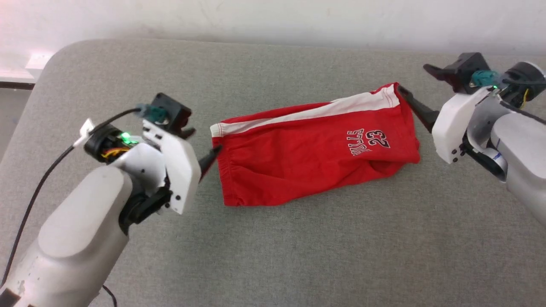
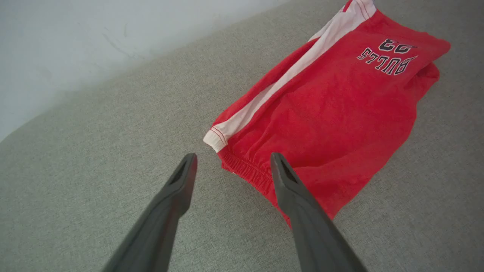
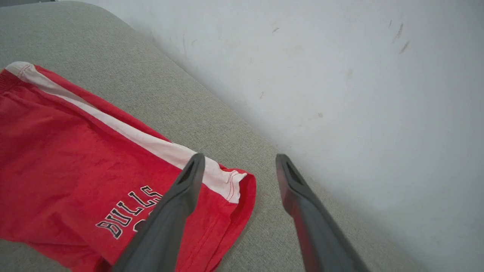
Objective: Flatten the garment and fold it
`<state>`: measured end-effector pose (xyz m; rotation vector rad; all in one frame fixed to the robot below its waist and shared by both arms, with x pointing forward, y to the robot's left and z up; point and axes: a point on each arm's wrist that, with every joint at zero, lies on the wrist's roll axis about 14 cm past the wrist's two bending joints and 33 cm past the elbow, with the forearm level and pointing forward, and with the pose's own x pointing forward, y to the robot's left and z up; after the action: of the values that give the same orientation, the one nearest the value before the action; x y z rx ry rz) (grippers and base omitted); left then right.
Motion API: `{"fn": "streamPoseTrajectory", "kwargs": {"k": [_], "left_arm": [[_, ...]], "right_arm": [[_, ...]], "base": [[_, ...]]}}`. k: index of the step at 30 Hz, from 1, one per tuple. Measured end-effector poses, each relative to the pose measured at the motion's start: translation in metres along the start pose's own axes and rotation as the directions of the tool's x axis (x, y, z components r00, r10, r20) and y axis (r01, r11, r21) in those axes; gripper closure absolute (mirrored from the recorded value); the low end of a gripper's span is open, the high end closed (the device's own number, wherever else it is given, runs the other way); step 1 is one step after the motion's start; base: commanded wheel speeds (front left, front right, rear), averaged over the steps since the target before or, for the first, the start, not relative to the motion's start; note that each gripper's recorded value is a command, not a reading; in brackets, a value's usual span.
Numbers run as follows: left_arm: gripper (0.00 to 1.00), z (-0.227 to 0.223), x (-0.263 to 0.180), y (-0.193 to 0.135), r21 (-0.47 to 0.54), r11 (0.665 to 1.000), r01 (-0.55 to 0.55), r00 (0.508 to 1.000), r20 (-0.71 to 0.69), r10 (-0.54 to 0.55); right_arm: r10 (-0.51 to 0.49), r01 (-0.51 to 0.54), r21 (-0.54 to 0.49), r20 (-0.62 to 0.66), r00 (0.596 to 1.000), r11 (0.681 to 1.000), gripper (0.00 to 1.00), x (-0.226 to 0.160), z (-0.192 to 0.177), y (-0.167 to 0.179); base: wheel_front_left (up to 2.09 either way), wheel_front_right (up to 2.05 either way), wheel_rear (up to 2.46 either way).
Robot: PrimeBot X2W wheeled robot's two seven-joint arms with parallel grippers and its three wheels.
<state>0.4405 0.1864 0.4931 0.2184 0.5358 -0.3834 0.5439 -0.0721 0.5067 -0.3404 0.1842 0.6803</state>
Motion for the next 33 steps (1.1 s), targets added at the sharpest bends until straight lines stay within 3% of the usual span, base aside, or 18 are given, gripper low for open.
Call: {"fn": "streamPoseTrajectory", "kwargs": {"k": [7, 14, 22, 23, 24, 29, 33], "left_arm": [[0.00, -0.038, 0.011, -0.026, -0.067, 0.991, 0.117, 0.956, -0.263, -0.130], [0.00, -0.066, 0.028, -0.043, -0.141, 0.977, 0.159, 0.907, -0.369, -0.201], [0.00, -0.094, 0.045, -0.053, -0.063, 0.977, 0.204, 0.848, -0.487, -0.208], [0.13, -0.095, 0.047, -0.054, -0.055, 0.976, 0.209, 0.846, -0.491, -0.208], [0.99, -0.094, 0.048, -0.054, -0.048, 0.976, 0.213, 0.847, -0.490, -0.209], [1.00, -0.086, 0.051, -0.054, -0.043, 0.975, 0.219, 0.878, -0.426, -0.216], [1.00, -0.079, 0.049, -0.054, -0.032, 0.973, 0.229, 0.896, -0.385, -0.223]], "right_arm": [[0.021, -0.020, 0.016, -0.041, 0.999, 1.000, 0.00, -0.003, -0.010, 0.011], [0.026, -0.023, 0.043, -0.074, 0.997, 0.999, 0.00, -0.005, -0.023, 0.015], [0.021, -0.013, 0.062, -0.123, 0.992, 0.998, 0.00, -0.001, -0.040, 0.011], [0.020, -0.012, 0.062, -0.131, 0.991, 0.998, 0.00, -0.001, -0.042, 0.010], [0.021, -0.012, 0.064, -0.137, 0.990, 0.998, 0.00, -0.001, -0.044, 0.010], [0.015, -0.003, 0.056, -0.213, 0.977, 0.998, 0.00, -0.003, -0.049, -0.001], [0.036, -0.010, 0.070, -0.375, 0.926, 0.998, 0.00, -0.009, -0.056, -0.006]], "base": [[0.00, 0.00, 0.00], [0.00, 0.00, 0.00], [0.00, 0.00, 0.00], [0.00, 0.00, 0.00], [0.00, 0.00, 0.00], [0.00, 0.00, 0.00], [0.00, 0.00, 0.00]]}}
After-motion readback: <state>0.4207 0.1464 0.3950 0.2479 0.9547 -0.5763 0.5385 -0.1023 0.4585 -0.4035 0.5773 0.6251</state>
